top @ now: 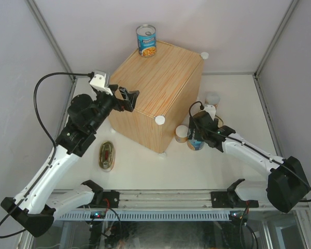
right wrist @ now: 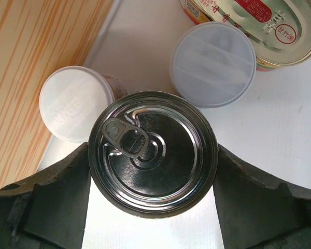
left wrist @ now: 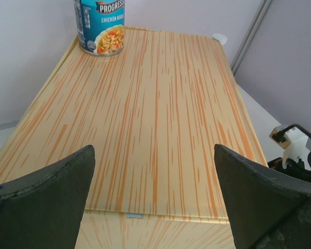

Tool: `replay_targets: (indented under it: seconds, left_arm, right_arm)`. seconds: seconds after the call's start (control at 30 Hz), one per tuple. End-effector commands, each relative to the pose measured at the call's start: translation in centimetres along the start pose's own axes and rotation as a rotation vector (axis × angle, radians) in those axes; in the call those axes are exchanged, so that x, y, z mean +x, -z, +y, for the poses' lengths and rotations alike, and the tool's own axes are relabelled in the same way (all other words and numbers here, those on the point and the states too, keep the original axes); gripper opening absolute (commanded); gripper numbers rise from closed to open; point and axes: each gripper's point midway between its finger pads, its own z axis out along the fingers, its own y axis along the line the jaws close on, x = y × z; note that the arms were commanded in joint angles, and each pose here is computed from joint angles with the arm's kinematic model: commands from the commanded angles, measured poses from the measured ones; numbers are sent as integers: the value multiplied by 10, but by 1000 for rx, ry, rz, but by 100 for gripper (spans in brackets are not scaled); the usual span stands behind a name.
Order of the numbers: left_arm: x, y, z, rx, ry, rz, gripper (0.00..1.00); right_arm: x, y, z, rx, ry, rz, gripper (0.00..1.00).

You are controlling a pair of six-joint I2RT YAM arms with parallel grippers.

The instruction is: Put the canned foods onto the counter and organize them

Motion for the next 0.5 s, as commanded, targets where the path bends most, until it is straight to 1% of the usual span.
replay_targets:
  seconds: [0.0, 0.03, 0.27, 0.47]
  left_arm:
    - [0, 7, 1, -3, -24, -21, 100]
    - [0, 9, 2, -3, -23, -23, 100]
    - [0, 16, 4, -11, -26, -29, 100]
    - [-2, 24, 6, -23, -18, -46, 100]
  right_arm:
    - [-17, 13, 5, -26, -4, -78, 10]
    - [-18, 16, 6, -33, -3, -89, 8]
    - [-34, 44, 11, -70, -15, -160, 5]
    - [-48, 74, 16, -88, -19, -217, 4]
